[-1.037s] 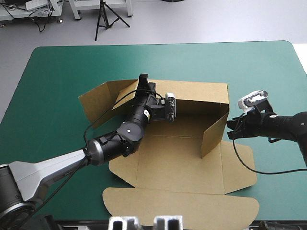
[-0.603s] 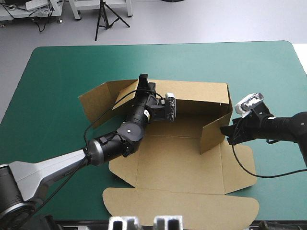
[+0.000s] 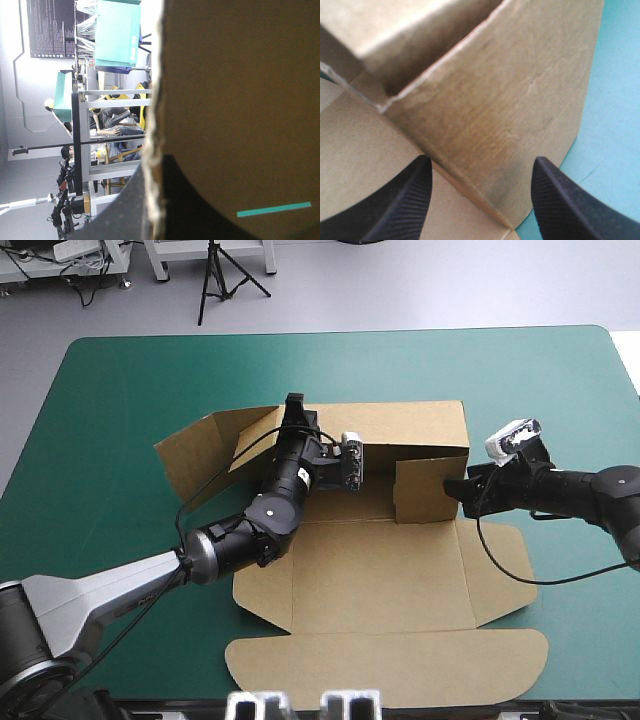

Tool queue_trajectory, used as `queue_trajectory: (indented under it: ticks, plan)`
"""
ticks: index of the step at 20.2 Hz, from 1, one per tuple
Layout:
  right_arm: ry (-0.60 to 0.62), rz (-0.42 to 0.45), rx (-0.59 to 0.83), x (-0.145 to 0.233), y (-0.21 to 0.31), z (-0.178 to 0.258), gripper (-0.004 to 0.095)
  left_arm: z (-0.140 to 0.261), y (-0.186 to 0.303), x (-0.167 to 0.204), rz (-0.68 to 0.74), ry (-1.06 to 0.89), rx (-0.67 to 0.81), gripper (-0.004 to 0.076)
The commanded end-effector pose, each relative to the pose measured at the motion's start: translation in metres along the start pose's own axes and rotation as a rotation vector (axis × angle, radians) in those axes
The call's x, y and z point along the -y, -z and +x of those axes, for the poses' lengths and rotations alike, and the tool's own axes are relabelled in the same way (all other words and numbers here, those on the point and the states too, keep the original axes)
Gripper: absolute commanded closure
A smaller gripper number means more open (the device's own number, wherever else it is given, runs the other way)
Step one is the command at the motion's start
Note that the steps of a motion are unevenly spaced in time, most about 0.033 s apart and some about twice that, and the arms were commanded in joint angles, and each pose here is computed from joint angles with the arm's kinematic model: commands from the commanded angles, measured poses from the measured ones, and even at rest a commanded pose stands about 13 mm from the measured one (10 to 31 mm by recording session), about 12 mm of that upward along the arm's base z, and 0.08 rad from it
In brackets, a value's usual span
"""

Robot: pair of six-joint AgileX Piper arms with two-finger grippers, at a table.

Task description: Fold the box

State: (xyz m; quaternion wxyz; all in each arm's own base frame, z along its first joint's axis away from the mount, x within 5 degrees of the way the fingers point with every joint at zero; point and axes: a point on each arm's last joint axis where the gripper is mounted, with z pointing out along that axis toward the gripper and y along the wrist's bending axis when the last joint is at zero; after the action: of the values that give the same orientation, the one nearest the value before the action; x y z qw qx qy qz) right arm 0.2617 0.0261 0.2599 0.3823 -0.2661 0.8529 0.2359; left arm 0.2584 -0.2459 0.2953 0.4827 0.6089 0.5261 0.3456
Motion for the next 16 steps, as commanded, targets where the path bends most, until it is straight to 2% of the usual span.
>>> queue_trajectory:
  ticks: [1, 5, 11, 16]
  plan:
    - [0.029, 0.038, 0.147, 0.002, 0.005, -0.019, 0.0367, -0.003, 0.009, -0.013, -0.019, 0.042, 0.052, 0.0733]
    - [0.074, 0.03, 0.202, 0.009, -0.003, -0.021, 0.0373, -0.006, 0.009, -0.012, -0.008, 0.033, 0.086, 0.0733]
    - [0.067, 0.022, 0.221, 0.018, -0.015, -0.018, 0.0694, -0.01, 0.009, -0.011, 0.008, 0.033, 0.125, 0.0733]
    - [0.059, 0.051, 0.247, 0.021, -0.015, -0.02, 0.0834, -0.011, 0.009, -0.01, 0.014, 0.032, 0.139, 0.0733]
